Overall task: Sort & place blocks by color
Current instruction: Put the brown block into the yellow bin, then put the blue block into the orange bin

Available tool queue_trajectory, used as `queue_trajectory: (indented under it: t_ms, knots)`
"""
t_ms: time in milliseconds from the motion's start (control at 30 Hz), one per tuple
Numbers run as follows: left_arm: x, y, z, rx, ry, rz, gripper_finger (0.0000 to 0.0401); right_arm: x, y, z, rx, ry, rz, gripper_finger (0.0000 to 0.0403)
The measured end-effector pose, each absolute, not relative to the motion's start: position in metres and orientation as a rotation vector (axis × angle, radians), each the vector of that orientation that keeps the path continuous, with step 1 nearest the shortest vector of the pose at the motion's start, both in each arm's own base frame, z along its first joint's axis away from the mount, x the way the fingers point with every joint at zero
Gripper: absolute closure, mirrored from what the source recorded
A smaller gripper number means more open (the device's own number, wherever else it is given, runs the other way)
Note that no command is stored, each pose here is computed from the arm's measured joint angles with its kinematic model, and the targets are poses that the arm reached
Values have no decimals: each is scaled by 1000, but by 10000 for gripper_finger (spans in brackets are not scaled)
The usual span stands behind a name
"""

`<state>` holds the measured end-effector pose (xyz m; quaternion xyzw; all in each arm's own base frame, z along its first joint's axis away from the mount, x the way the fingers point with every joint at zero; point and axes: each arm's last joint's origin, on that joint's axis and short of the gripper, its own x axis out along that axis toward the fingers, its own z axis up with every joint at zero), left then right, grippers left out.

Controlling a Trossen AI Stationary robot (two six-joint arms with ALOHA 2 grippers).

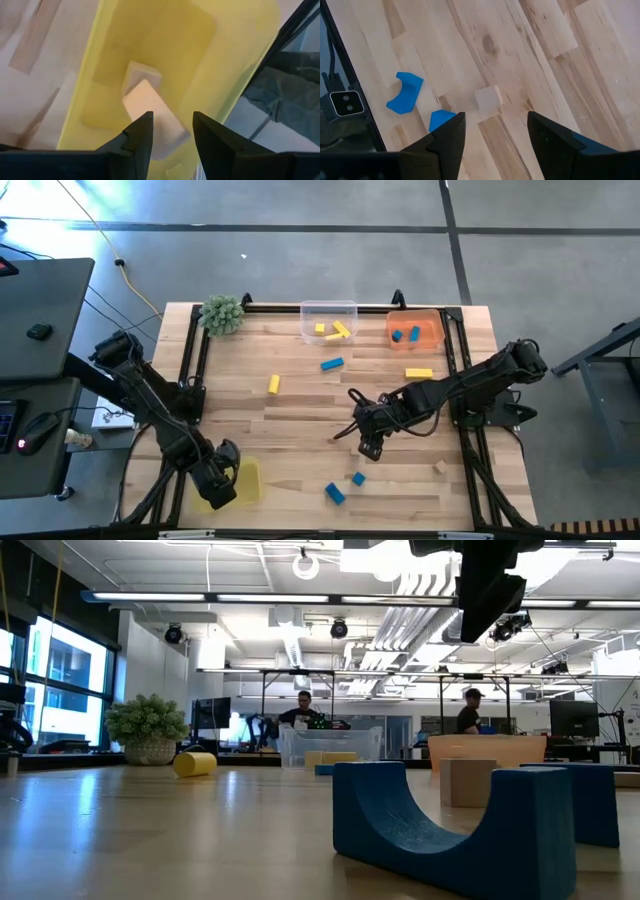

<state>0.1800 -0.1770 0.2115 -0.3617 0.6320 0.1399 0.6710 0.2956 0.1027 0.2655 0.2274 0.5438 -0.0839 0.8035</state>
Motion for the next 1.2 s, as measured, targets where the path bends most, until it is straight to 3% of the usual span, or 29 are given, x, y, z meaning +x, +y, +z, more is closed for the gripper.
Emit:
queue_trajectory:
  t_ms: [533,933,1200]
  knots:
    - [183,-180,213,-821,1274,350,272,291,113,265,552,1194,-167,201]
    - [201,-148,226,-681,1187,260,272,283,137,266,637,1189,-186,201]
    - [209,-116,243,-612,1108,204,272,285,154,272,663,1043,-184,201]
